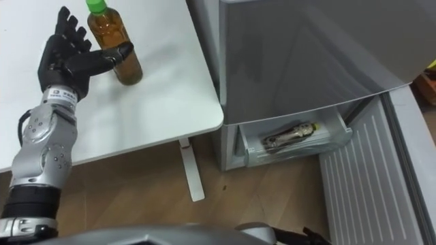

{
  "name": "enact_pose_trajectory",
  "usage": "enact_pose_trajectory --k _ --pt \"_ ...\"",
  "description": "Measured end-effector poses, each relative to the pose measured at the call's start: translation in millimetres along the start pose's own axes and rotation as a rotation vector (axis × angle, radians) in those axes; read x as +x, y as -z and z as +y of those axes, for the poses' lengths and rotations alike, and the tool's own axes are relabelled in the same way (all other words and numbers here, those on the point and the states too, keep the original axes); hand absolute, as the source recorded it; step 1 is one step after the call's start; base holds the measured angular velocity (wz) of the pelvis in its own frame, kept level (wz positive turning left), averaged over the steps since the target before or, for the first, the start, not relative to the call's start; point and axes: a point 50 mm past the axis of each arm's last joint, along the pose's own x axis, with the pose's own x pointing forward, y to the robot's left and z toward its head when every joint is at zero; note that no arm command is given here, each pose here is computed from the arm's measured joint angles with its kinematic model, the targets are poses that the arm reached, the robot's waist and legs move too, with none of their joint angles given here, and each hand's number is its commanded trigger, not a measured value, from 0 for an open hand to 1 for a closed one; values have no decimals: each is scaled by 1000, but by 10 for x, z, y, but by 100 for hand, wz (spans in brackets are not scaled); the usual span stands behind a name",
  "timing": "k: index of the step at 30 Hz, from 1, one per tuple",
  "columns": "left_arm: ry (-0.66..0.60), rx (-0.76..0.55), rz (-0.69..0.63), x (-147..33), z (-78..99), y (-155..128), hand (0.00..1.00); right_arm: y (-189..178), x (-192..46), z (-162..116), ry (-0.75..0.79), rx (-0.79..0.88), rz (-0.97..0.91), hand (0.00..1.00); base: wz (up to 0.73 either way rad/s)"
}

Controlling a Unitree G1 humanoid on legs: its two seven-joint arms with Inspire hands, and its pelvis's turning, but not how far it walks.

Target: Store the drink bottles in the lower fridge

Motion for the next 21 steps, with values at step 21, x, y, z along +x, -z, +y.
enact_pose_trajectory --k 21 --pt "9 -33 43 95 20 7 0 3 -11 -61 17 3 20 0 -5"
